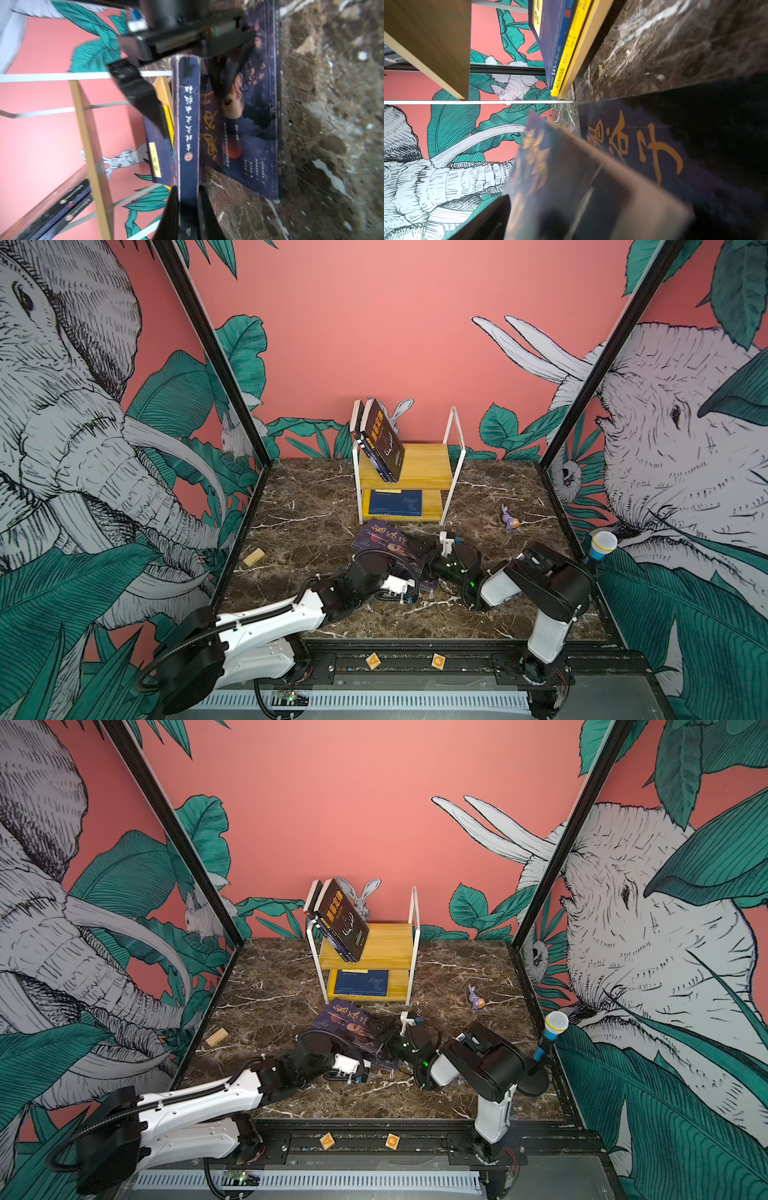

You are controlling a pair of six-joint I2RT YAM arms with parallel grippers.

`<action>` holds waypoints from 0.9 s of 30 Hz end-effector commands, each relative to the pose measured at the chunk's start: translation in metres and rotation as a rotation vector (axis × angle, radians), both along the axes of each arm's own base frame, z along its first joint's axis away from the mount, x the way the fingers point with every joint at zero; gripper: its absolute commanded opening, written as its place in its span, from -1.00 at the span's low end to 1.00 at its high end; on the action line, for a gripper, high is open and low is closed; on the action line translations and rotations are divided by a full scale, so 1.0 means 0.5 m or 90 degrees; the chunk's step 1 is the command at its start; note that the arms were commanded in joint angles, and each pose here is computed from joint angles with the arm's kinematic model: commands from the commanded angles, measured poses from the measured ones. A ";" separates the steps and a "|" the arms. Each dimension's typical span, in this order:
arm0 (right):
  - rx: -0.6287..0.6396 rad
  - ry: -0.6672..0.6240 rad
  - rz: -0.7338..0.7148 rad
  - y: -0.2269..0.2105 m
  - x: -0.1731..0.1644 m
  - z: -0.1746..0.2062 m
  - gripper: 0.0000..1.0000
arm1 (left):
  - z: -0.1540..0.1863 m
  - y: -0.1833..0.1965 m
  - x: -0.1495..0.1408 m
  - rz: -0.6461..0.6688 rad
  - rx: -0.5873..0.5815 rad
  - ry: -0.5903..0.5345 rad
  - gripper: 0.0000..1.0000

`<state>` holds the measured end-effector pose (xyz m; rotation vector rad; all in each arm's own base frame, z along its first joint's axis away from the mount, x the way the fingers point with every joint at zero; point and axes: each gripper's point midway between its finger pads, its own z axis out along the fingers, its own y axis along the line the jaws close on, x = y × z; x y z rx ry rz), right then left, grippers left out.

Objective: Stacking books/files
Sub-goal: Pick up the book from the book, then place the book at the bookshelf.

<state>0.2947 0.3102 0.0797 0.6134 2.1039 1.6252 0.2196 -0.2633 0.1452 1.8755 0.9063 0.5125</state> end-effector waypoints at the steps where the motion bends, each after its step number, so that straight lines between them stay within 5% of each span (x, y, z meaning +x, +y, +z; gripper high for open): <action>1: 0.106 0.012 -0.041 0.000 0.014 0.058 0.85 | 0.067 -0.038 -0.013 -0.086 -0.074 -0.127 -1.00; 7: 0.138 0.010 -0.051 -0.003 0.018 0.081 0.73 | 0.078 -0.037 -0.004 -0.080 -0.100 -0.168 -1.00; 18: 0.178 -0.051 -0.070 -0.014 0.046 0.168 -0.27 | 0.033 -0.042 -0.002 -0.144 -0.052 -0.206 -1.00; 27: 0.131 -0.134 -0.066 0.005 0.095 0.225 -0.31 | 0.028 -0.081 0.053 -0.110 -0.065 -0.235 -1.00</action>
